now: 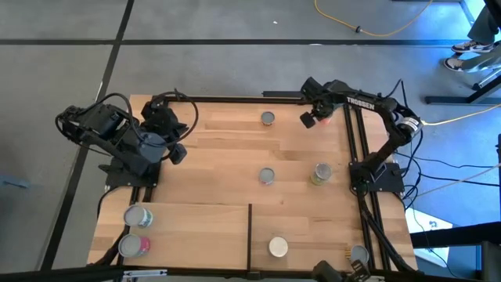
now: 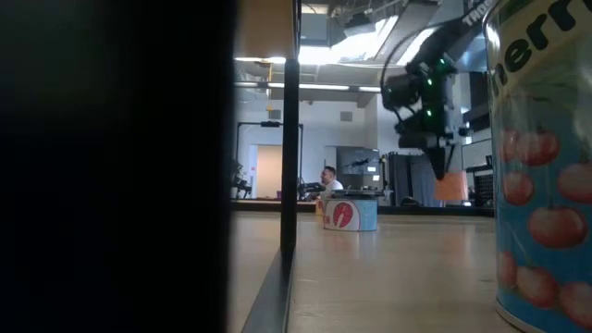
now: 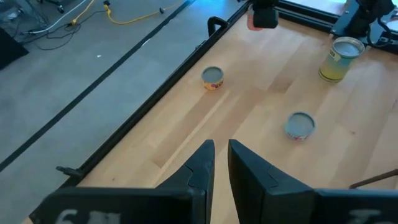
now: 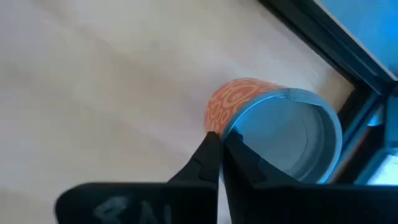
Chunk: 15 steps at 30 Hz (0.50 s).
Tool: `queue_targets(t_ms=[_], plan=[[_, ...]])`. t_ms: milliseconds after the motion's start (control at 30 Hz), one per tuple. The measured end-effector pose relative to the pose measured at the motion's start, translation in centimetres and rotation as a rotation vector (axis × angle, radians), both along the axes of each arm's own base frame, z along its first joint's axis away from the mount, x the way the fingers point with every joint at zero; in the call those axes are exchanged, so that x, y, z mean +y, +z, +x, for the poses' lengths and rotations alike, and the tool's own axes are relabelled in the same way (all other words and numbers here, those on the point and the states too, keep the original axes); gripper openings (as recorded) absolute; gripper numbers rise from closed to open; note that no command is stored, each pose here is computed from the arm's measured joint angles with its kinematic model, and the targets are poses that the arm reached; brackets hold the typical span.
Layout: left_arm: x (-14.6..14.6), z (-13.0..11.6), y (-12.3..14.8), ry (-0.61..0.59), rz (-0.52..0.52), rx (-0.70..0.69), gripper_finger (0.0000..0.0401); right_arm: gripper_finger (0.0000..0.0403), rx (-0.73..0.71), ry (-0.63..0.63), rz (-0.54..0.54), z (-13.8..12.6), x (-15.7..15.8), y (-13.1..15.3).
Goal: Pick and place cans onto a shelf
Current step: Put the canned saucy meatballs on the shelf
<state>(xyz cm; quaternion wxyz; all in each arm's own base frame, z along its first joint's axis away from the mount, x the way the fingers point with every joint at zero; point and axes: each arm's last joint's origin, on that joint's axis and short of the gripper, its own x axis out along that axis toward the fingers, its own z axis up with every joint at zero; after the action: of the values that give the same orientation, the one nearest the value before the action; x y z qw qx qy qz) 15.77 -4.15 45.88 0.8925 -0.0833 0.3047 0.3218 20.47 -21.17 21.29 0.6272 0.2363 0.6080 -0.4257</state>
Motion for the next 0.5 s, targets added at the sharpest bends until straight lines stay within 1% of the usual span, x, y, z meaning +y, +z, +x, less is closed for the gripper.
queue_targets(t_ms=[200, 267, 333, 500], plan=[[0.0, 0.0, 0.0, 0.0, 0.0, 0.0, 0.0039, 0.0006, -0.037, 0.14, -0.042, 3.4, 1.9, 4.8], [0.0, 0.0, 0.0, 0.0, 0.0, 0.0, 0.0039, 0.0006, -0.072, 0.184, -0.073, 4.6, 2.7, 6.9], [0.0, 0.0, 0.0, -0.006, -0.009, 0.003, 0.0039, 0.0006, -0.096, 0.236, -0.079, 5.5, 4.0, 8.8], [-0.1, 0.0, -0.1, -0.029, -0.044, 0.017, 0.0039, 0.0006, -0.23, 0.385, -0.108, 7.9, 7.9, 13.8]])
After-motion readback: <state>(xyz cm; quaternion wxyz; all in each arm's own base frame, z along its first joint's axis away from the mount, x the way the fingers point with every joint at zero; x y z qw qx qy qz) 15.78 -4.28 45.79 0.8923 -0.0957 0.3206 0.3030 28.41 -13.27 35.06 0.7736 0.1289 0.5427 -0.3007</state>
